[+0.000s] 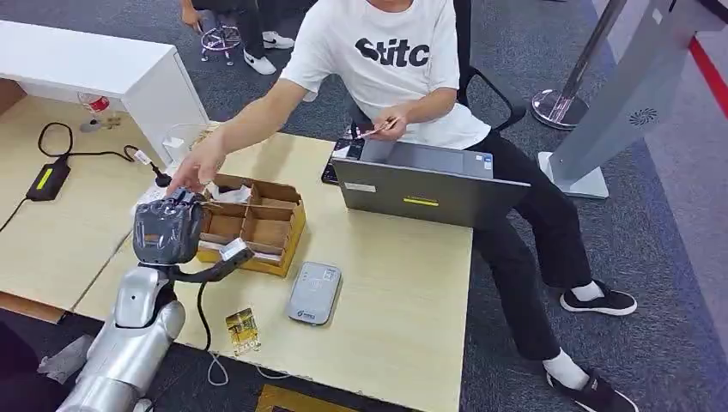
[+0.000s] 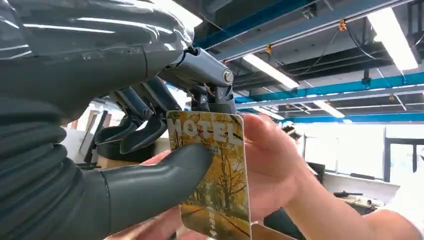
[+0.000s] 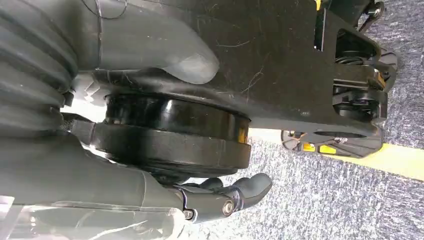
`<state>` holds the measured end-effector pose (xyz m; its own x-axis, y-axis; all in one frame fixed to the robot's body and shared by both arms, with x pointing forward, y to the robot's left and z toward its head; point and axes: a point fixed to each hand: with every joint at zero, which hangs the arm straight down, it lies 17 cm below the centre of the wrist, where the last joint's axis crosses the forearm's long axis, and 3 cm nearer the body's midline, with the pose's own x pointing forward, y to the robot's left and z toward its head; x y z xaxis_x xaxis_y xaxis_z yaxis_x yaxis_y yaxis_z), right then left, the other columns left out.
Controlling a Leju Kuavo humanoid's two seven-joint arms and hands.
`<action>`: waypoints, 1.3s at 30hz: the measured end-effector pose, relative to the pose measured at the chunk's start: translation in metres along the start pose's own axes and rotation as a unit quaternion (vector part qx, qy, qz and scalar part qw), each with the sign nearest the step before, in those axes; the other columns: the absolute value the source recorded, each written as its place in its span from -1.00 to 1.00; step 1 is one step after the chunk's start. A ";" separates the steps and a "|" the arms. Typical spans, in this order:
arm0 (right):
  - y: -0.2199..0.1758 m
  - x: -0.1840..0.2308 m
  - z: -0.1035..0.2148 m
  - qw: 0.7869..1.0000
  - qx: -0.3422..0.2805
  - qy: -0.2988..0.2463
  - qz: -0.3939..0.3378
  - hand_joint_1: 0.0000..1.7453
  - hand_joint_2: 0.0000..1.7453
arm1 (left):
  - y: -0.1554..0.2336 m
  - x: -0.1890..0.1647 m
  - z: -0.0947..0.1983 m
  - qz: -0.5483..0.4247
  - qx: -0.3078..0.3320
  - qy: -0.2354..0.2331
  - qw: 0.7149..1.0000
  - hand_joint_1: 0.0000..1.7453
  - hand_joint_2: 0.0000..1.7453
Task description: Pass the card to the sensor for recognition and then transmit it.
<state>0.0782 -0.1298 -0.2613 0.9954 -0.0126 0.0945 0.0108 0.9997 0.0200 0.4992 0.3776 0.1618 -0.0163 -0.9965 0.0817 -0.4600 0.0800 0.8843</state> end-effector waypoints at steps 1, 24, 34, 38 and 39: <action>0.000 0.000 0.000 1.000 0.000 0.000 0.000 -1.00 1.00 | 0.000 0.000 0.000 0.000 0.000 0.000 1.000 1.00 1.00; -0.003 0.002 0.000 1.000 -0.007 -0.005 -0.010 -1.00 1.00 | 0.089 0.081 0.050 0.134 0.148 -0.098 0.975 -1.00 1.00; -0.006 0.005 -0.001 0.999 -0.014 -0.021 -0.039 -1.00 1.00 | 0.249 0.007 0.156 0.280 0.385 0.101 0.874 -1.00 1.00; -0.007 0.006 -0.001 0.998 -0.015 -0.030 -0.055 -1.00 1.00 | 0.210 -0.065 0.231 0.410 0.413 0.270 0.767 -1.00 1.00; -0.007 0.006 -0.001 0.998 -0.014 -0.030 -0.057 -1.00 1.00 | 0.198 -0.070 0.242 0.430 0.410 0.292 0.750 -1.00 1.00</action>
<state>0.0845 -0.1368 -0.2617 0.9801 -0.1273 0.1525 0.1279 0.9918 0.0064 0.1946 0.4581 0.2205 -0.3393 -0.3854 0.8581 -0.8967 0.4081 -0.1713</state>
